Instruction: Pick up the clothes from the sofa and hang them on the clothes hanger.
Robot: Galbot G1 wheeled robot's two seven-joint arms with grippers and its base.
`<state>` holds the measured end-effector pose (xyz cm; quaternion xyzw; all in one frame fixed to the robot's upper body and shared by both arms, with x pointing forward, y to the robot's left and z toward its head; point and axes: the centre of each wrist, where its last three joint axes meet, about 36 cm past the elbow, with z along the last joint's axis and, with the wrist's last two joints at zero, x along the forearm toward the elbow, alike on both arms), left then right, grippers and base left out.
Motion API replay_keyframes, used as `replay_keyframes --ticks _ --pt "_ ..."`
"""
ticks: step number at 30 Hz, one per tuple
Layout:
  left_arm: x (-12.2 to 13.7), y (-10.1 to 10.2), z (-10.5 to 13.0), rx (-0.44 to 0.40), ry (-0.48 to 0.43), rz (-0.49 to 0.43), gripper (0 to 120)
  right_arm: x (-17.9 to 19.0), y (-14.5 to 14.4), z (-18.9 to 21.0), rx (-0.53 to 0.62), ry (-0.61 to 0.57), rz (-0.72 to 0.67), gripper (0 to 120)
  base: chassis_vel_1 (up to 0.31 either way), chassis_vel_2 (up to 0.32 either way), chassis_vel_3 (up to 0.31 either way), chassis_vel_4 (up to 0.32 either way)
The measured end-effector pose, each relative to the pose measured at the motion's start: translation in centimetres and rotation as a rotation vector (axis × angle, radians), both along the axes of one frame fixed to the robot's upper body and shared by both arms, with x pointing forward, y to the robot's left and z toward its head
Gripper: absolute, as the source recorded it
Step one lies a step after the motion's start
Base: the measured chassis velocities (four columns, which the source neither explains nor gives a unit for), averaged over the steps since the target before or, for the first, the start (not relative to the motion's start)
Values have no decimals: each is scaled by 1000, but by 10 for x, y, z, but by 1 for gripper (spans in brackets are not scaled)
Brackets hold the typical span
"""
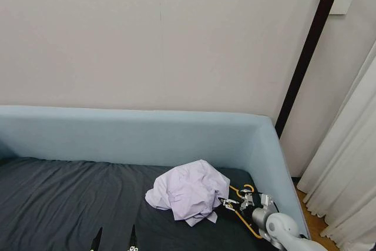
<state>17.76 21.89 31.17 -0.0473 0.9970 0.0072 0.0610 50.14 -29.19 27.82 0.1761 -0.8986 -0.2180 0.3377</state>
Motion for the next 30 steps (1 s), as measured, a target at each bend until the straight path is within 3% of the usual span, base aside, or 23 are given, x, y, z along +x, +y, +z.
replay_keyframes --ticks 2,10,14,16,24,30 --pt "3 2 1 -8 -1 10 99 0 3 -4 -3 2 -1 99 0 0 0 0" --pt "5 4 1 -8 -2 13 99 -3 4 -17 -17 7 -15 74 0 0 0 0" --pt "4 4 1 -11 -2 17 99 -1 0 -15 -4 -4 -30 55 0 0 0 0" --pt "5 4 1 -10 -4 19 99 -2 0 -15 -1 -4 -29 51 0 0 0 0" --pt "18 20 8 1 -30 51 99 -8 3 -20 -3 -10 0 20 0 0 0 0" --pt "11 11 4 -12 -17 48 99 -11 9 -19 -1 -25 22 0 0 0 0 0"
